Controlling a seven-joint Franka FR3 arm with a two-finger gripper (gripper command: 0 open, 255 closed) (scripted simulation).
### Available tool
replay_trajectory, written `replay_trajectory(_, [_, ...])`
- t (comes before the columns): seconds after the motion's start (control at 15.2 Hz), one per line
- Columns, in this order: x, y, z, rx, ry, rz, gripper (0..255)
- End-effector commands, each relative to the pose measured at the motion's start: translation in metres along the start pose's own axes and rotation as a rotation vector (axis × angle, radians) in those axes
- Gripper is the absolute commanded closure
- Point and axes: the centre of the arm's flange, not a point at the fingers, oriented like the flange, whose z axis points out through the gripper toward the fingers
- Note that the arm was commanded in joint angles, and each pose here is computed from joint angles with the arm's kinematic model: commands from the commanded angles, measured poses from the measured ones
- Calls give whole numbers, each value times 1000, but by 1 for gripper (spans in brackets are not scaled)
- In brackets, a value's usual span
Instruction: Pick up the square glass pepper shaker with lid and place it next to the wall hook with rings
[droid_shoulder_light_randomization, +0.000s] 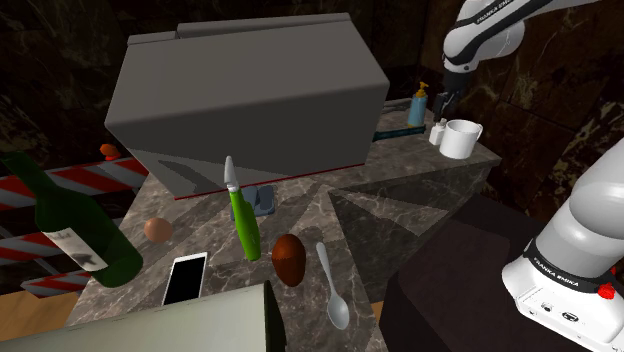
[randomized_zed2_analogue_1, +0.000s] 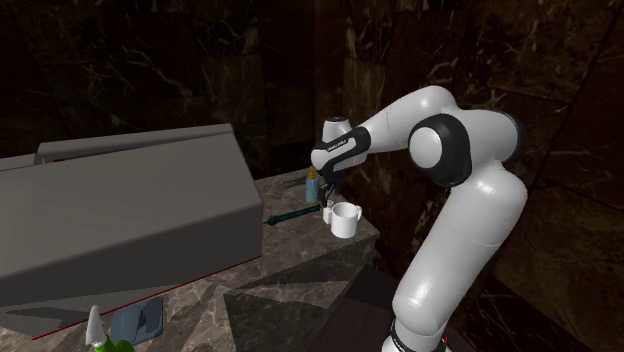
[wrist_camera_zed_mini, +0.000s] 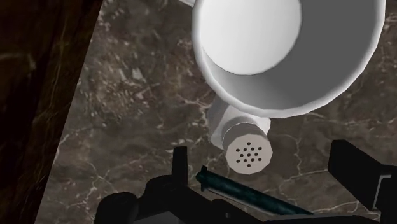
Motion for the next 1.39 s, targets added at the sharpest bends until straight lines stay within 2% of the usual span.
replay_trajectory(0.0, [1,2,10,-1,0,0,0])
replay_trajectory(0.26, [1,2,29,-1,0,0,0])
replay_trajectory(0.73, [1,2,29,-1,0,0,0])
replay_trajectory(0.79, [1,2,29,-1,0,0,255])
replay_trajectory(1.32, [1,2,29,-1,0,0,255])
